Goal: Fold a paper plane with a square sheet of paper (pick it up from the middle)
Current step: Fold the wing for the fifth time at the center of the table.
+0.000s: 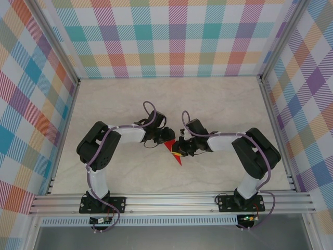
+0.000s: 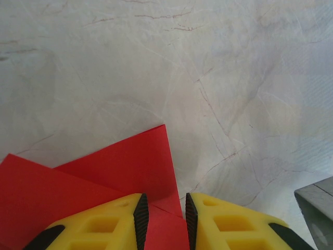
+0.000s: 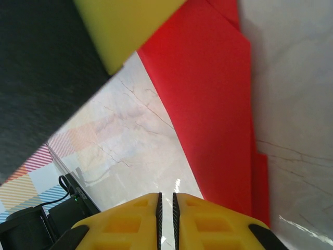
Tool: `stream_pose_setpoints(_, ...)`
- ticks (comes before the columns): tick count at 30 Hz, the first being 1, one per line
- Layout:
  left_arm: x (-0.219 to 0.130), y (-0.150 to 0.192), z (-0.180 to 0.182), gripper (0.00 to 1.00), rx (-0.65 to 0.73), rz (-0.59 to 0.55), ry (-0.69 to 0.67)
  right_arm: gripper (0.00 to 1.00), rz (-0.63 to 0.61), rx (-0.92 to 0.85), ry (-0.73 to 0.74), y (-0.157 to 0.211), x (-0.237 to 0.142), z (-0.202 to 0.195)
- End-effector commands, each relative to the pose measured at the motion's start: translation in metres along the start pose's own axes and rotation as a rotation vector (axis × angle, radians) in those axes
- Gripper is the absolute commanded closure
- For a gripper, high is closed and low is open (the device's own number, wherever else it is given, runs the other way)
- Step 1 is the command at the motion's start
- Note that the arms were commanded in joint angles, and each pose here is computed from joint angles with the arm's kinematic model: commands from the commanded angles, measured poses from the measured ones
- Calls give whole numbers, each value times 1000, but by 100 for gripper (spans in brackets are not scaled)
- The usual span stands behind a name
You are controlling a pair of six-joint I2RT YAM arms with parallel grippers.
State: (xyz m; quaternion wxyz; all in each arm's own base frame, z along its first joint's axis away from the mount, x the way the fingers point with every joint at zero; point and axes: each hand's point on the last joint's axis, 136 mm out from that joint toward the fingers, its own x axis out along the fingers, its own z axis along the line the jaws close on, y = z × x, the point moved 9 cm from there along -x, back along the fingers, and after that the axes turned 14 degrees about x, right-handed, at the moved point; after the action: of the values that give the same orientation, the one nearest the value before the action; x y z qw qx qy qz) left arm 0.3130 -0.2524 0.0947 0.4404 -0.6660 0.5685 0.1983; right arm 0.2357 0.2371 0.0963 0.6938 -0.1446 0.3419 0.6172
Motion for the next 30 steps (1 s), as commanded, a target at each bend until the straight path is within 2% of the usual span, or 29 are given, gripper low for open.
stream_pose_setpoints(1, 5, 13, 15, 71, -8, 42, -82, 84, 36, 4, 62, 3, 7, -11)
stream_pose_setpoints(8, 4, 15, 16, 71, -8, 43, -86, 85, 4, 24, 190, 9, 3, -37)
stream_pose_setpoints(21, 5, 14, 15, 71, -6, 47, -77, 85, 64, -85, 53, 30, -12, -4)
stream_pose_setpoints(30, 5, 15, 16, 71, -7, 49, -79, 85, 29, -39, 212, 28, -7, -34)
